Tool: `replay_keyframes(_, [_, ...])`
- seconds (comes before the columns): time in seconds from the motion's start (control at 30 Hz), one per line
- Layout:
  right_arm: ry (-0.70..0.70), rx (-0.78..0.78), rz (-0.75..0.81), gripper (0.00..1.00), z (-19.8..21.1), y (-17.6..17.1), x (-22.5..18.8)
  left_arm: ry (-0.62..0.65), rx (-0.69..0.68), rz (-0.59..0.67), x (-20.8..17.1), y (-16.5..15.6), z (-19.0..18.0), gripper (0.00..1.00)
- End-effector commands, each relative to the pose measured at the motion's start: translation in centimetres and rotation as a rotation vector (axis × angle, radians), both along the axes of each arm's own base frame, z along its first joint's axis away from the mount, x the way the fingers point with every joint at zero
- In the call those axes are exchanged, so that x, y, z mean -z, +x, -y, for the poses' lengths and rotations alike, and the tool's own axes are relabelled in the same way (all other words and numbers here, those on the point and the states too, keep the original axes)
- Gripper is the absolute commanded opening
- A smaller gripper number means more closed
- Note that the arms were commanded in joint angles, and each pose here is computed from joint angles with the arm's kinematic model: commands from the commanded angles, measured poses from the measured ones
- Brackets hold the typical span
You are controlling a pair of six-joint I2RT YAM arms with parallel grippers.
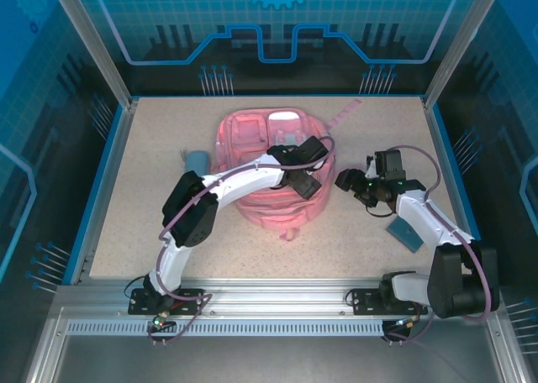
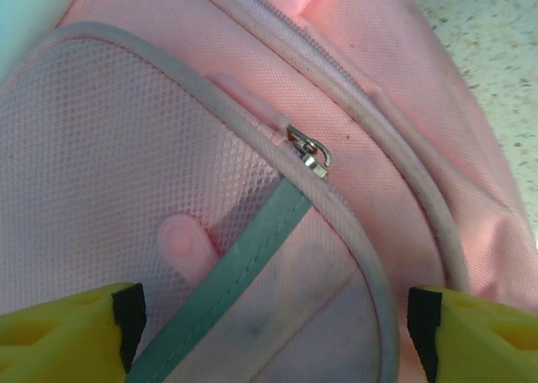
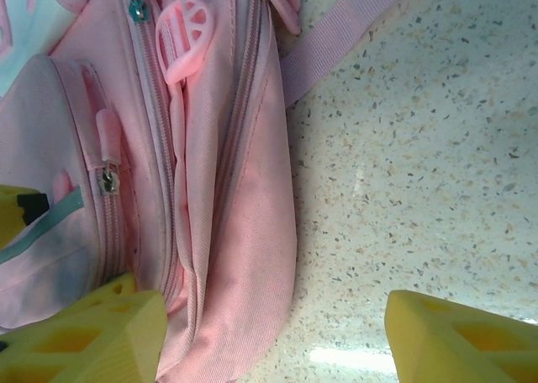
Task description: Pack books, pencil case, and school supplies into a backpack
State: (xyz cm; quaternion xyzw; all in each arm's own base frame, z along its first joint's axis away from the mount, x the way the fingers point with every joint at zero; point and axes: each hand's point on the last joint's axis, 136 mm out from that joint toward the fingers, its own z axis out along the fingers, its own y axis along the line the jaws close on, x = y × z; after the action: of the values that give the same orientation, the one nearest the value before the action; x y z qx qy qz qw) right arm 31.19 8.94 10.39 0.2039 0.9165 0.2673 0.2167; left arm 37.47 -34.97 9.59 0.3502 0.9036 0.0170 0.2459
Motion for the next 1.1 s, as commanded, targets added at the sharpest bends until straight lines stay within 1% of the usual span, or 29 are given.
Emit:
replay_keyframes(0.0, [-0.008, 0.006, -0.018, 0.7, 0.5, -0.8, 0.5, 0.124, -0.038, 0.043, 0.5, 0.7, -1.5, 0.8])
replay_keyframes(0.03, [-0.009, 0.005, -0.017, 0.7, 0.5, -0.7, 0.4, 0.14, -0.041, 0.049, 0.5, 0.8, -1.7, 0.78])
replay_keyframes(0.07, [-0.012, 0.006, -0.016, 0.7, 0.5, -0.7, 0.4, 0.145, -0.041, 0.052, 0.4, 0.8, -1.8, 0.73])
replay_keyframes(0.1, [-0.015, 0.005, -0.015, 0.7, 0.6, -0.7, 0.4, 0.144, -0.04, 0.052, 0.3, 0.8, -1.9, 0.68])
replay_keyframes(0.17, [-0.027, -0.002, -0.005, 0.7, 0.7, -0.4, 0.1, 0.13, -0.042, 0.053, -0.2, 0.6, -1.9, 0.52])
replay_keyframes(0.23, [-0.046, -0.02, 0.0, 0.7, 0.7, -0.2, -0.1, 0.099, -0.041, 0.064, -1.3, 0.4, -1.9, 0.41])
replay_keyframes(0.33, [-0.073, -0.082, 0.036, 0.69, 0.2, 0.8, -0.9, 0.031, -0.028, 0.087, -3.3, -0.3, -1.9, 0.29])
replay_keyframes(0.43, [-0.079, -0.179, 0.085, 0.68, -1.4, 2.1, -2.0, -0.036, 0.01, 0.115, -5.7, -1.3, -2.1, 0.2])
replay_keyframes(0.53, [-0.054, -0.263, 0.157, 0.69, -3.6, 4.0, -4.2, -0.083, 0.042, 0.156, -7.4, -2.2, -2.9, 0.16])
replay_keyframes(0.67, [0.099, -0.389, 0.202, 0.71, -7.5, 5.8, -5.8, -0.145, 0.059, 0.189, -8.5, -3.3, -4.1, 0.15])
replay_keyframes(0.73, [0.147, -0.447, 0.197, 0.72, -9.1, 6.7, -5.6, -0.173, 0.049, 0.193, -8.8, -3.8, -4.7, 0.15])
replay_keyframes(0.8, [0.169, -0.461, 0.165, 0.72, -9.8, 7.7, -4.6, -0.192, 0.033, 0.196, -9.0, -4.0, -5.3, 0.15])
replay_keyframes(0.9, [0.219, -0.492, 0.158, 0.74, -10.9, 8.7, -4.0, -0.22, 0.017, 0.202, -9.3, -4.3, -5.7, 0.15])
replay_keyframes(1.07, [0.238, -0.506, 0.125, 0.77, -11.6, 9.8, -2.8, -0.235, 0.0, 0.206, -9.4, -4.3, -6.1, 0.15])
